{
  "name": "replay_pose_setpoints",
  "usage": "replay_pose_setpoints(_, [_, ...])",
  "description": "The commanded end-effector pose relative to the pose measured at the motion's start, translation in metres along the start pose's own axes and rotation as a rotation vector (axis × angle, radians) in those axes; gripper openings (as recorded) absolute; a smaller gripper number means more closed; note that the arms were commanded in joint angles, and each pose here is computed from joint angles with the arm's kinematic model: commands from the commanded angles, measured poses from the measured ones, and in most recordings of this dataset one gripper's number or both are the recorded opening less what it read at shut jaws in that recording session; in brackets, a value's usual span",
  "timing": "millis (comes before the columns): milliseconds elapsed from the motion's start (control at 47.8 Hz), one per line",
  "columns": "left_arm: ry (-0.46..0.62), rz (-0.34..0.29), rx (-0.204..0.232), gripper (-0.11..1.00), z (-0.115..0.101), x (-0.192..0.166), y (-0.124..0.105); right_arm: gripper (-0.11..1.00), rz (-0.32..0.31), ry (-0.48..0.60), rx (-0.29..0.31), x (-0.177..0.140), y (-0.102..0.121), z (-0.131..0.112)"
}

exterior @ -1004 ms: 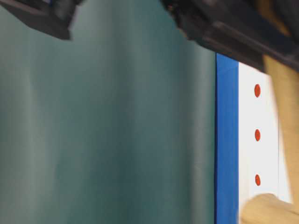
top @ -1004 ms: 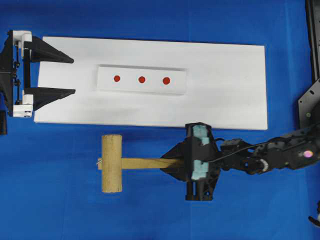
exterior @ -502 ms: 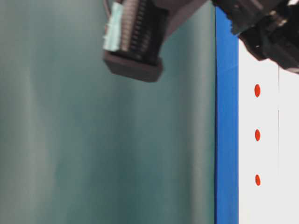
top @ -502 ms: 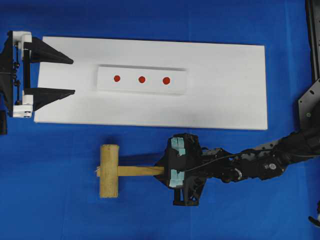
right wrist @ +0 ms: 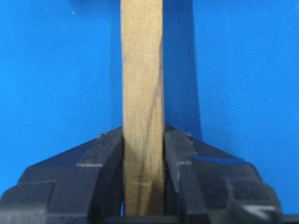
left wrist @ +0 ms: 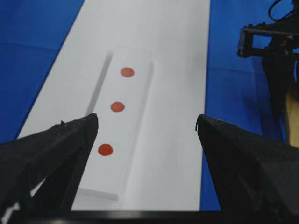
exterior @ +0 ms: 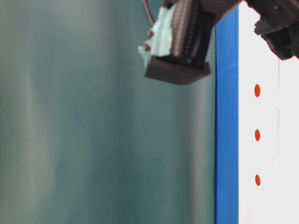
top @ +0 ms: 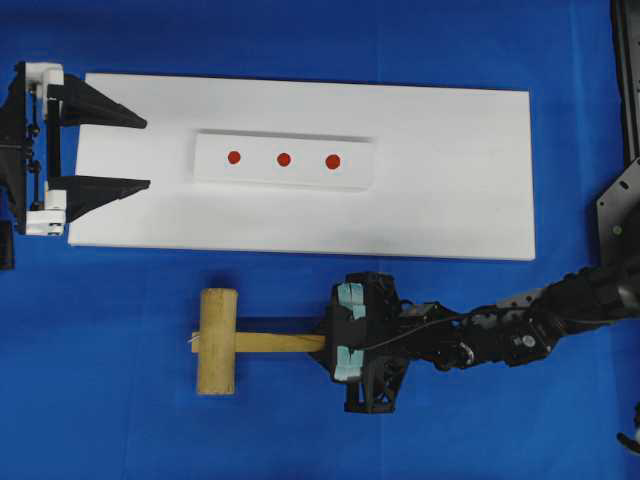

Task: Hit the mark with a hammer.
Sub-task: 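Open the right gripper and lift it away from the mallet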

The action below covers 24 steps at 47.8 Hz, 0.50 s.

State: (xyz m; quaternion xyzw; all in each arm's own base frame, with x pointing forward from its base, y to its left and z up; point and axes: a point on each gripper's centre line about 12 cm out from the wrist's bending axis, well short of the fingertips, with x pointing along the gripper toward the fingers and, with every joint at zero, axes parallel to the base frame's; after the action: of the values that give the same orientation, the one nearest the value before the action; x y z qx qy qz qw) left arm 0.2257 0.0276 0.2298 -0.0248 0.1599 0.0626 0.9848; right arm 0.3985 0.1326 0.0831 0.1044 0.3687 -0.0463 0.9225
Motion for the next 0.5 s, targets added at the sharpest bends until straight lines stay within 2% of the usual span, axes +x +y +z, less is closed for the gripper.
replay_pose_setpoints(0, [-0.019,0.004,-0.004,0.83,0.0053,0.0005,0.0009,0.08,0.007,-0.019,0.007,-0.0015,0.0023,0.0080])
replay_pose_setpoints(481, [-0.019,0.004,-0.008,0.83,0.0053,0.0005,0.0009,0.08,0.018,-0.014,0.003,-0.0019,0.0038,0.0081])
